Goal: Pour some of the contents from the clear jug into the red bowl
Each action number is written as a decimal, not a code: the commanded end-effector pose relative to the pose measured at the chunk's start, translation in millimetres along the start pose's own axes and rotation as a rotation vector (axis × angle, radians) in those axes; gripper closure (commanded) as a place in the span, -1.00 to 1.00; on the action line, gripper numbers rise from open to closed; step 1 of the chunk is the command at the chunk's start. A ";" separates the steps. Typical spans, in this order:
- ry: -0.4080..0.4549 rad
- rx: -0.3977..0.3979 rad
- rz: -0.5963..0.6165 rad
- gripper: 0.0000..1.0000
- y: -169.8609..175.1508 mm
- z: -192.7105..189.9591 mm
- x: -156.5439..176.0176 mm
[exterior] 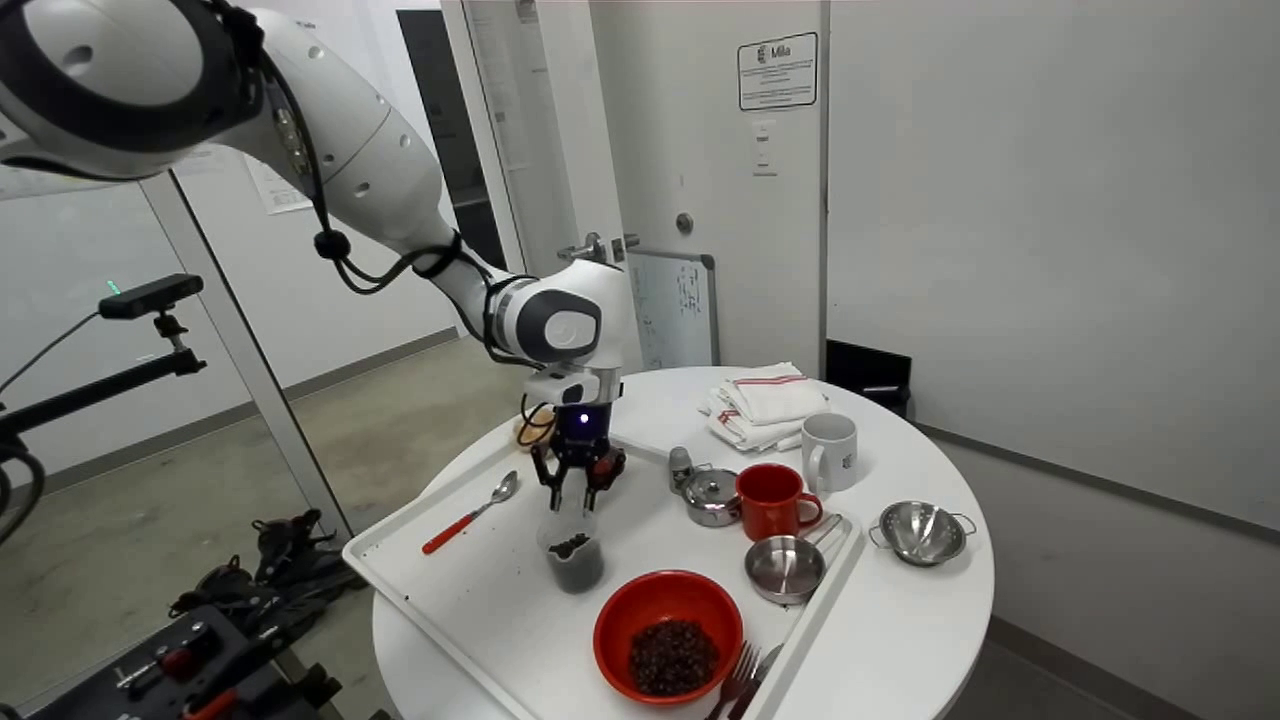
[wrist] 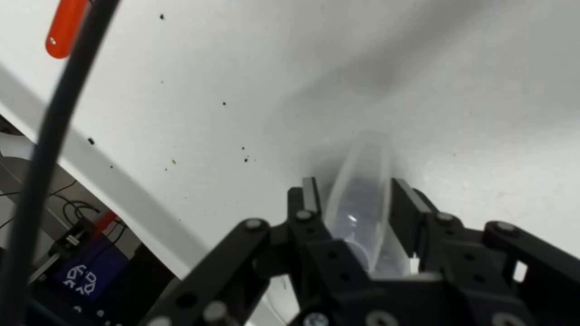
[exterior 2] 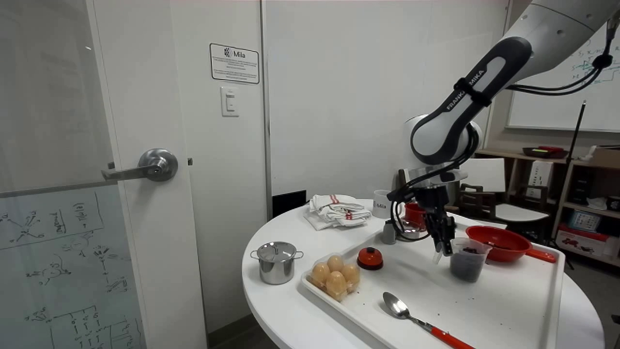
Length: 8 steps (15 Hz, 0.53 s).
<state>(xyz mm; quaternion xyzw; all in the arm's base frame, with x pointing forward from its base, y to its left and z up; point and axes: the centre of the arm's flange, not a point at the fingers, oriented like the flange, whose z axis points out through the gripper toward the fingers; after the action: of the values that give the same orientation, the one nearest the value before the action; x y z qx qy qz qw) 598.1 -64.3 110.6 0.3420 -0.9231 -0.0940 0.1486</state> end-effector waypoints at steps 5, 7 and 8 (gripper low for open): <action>-0.037 -0.024 0.012 -0.99 -0.8 -11.7 9.2; -0.052 -0.002 0.031 -1.00 4.1 -28.4 25.4; -0.065 0.016 0.047 -1.00 7.7 -39.0 34.9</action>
<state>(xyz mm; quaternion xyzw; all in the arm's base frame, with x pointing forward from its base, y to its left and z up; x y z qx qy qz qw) 598.4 -74.3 118.4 0.3322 -0.9276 -0.0967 0.1406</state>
